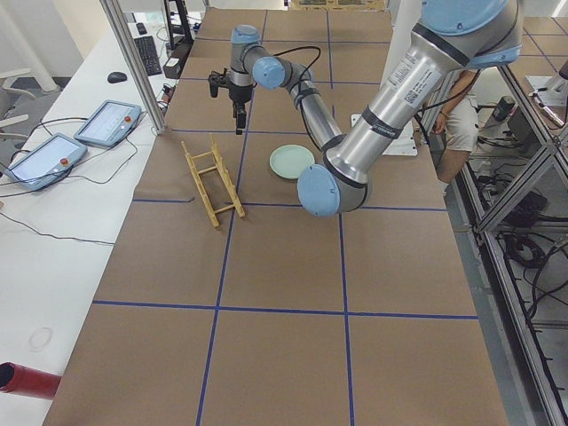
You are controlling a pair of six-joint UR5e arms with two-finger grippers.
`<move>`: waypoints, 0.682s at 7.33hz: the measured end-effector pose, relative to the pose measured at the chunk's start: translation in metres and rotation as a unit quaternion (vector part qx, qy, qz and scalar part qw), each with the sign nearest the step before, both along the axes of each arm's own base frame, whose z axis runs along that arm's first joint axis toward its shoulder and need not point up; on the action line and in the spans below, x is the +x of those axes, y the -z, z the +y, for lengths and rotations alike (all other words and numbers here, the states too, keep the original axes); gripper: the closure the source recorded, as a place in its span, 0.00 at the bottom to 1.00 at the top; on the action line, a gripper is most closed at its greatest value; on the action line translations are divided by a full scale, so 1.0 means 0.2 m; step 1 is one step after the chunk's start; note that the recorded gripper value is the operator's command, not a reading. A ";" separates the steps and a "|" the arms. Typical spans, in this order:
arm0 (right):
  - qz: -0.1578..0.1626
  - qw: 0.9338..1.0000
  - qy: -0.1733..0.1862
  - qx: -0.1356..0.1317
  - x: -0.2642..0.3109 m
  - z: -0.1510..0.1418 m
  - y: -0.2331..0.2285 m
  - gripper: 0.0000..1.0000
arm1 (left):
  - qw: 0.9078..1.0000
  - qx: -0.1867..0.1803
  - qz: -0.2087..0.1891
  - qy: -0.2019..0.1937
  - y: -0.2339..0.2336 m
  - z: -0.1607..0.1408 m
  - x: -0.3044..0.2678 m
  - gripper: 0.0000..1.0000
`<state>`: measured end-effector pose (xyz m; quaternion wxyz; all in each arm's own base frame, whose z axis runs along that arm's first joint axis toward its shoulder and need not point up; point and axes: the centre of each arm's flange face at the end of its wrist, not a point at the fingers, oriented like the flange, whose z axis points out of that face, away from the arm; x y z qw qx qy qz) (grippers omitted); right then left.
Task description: Place plate on table
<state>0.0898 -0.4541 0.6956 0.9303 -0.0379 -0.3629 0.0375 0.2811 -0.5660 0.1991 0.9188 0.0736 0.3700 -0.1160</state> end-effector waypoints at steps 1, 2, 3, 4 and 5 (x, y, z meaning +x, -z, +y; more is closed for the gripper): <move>0.000 1.000 0.000 0.000 0.00 0.00 0.00 0.00 | 0.998 0.043 -0.009 -0.033 -0.11 -0.07 -0.35 0.00; 0.000 1.000 0.000 0.000 0.00 0.00 0.00 0.00 | 0.994 0.079 -0.028 -0.067 -0.29 -0.13 -0.70 0.00; 0.000 1.000 0.000 0.000 0.00 0.00 0.00 0.00 | 0.988 0.105 -0.051 -0.105 -0.54 -0.15 -1.02 0.00; 0.000 1.000 0.000 0.000 0.00 0.00 0.00 0.00 | 0.980 0.118 -0.069 -0.143 -0.85 -0.15 -1.31 0.00; 0.000 1.000 0.000 0.000 0.00 0.00 0.00 0.00 | 0.976 0.113 -0.071 -0.170 -1.16 -0.10 -1.51 0.00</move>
